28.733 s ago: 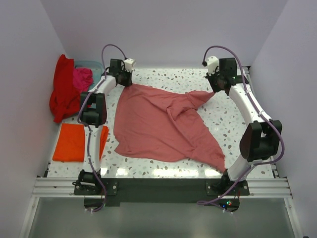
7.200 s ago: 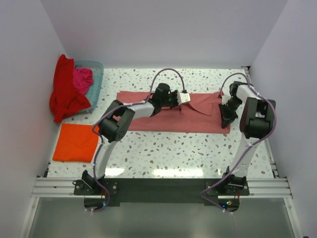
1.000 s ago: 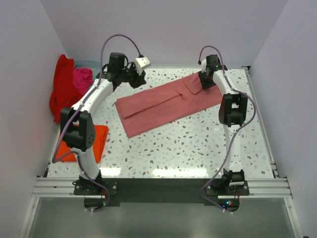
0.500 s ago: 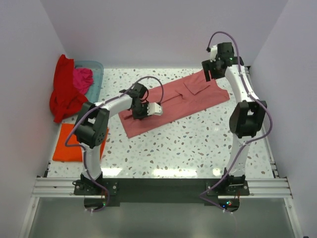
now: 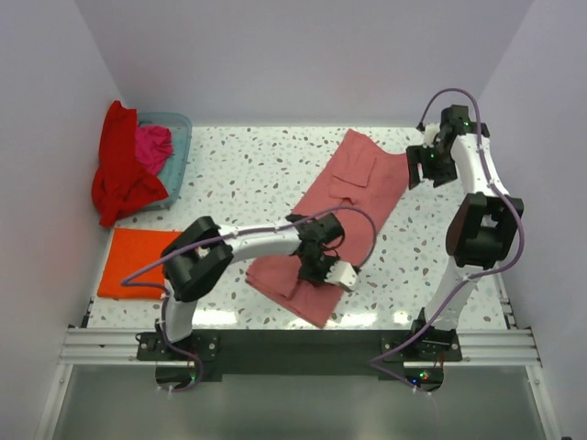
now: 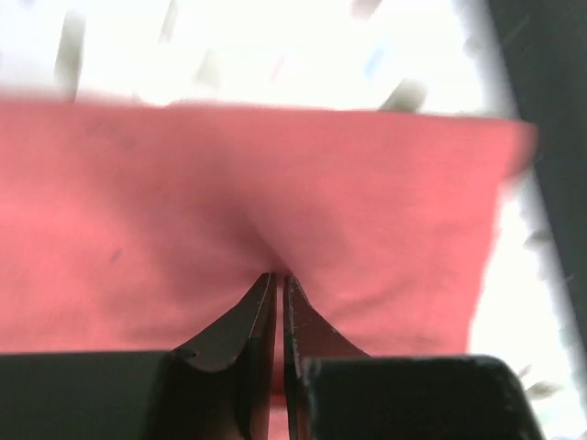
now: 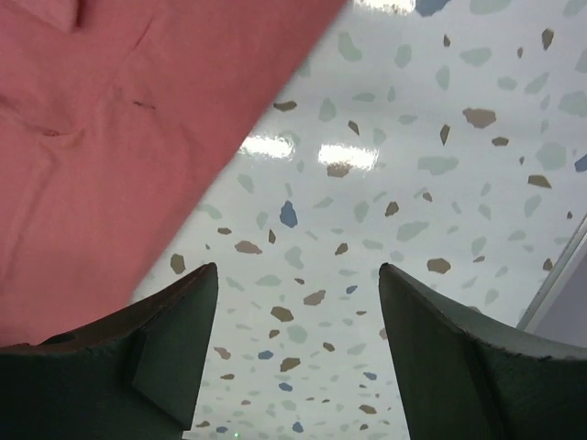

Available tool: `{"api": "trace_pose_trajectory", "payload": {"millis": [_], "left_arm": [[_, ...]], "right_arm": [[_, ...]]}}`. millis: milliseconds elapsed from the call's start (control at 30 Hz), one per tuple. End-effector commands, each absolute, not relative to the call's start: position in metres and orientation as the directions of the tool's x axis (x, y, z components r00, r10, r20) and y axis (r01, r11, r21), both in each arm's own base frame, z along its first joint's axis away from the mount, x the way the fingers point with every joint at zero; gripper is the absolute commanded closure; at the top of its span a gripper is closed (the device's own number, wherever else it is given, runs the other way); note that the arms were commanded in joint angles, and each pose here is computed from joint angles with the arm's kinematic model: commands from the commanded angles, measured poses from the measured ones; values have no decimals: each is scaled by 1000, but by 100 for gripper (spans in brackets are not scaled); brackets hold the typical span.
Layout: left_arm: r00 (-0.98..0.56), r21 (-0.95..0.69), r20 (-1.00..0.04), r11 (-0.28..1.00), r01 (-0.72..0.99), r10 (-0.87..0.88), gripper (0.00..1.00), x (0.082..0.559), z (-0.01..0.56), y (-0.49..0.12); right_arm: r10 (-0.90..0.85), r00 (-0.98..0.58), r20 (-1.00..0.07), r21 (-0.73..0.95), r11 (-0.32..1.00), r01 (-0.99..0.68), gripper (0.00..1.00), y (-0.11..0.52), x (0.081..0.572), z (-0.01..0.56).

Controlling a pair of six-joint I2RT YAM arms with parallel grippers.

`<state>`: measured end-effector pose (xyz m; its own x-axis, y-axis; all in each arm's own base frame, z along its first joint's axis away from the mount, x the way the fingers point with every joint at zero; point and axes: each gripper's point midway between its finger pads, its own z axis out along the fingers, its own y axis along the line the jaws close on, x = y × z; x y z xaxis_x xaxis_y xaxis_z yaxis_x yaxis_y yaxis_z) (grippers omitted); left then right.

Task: Fold and stack the t-shirts
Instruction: Fold the tshirt

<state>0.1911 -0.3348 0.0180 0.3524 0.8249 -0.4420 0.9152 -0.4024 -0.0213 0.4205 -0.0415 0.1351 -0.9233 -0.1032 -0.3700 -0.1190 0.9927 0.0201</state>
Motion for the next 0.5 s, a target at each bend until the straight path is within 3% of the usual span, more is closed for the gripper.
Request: {"api": "trace_pose_trajectory", "payload": {"millis": [0, 67, 133, 167, 267, 300, 400, 467], "left_arm": [[161, -263, -666, -431, 863, 728, 87, 123, 70, -392], [130, -202, -745, -407, 891, 654, 82, 140, 109, -418], [69, -162, -815, -340, 926, 576, 80, 171, 145, -427], [16, -165, -838, -281, 945, 546, 80, 196, 159, -421], [-122, -213, -867, -137, 967, 484, 81, 247, 174, -415], [-202, -247, -858, -35, 968, 472, 81, 278, 171, -404], [-270, -247, -866, 111, 963, 420, 80, 342, 165, -393], [-332, -262, -850, 218, 940, 409, 81, 372, 158, -389]], "right_arm": [[-144, -904, -402, 20, 986, -166, 26, -35, 407, 155], [-139, -912, -386, 33, 986, -164, 28, -34, 405, 144], [-124, -916, -383, 60, 986, -159, 37, -29, 409, 135], [-116, -915, -385, 71, 985, -155, 49, -27, 414, 131], [-91, -924, -373, 116, 983, -143, 67, -13, 425, 112], [-89, -917, -388, 117, 982, -145, 76, -10, 433, 109], [-98, -920, -381, 86, 986, -141, 88, 2, 450, 88], [-114, -924, -366, 63, 987, -147, 89, 12, 457, 70]]}}
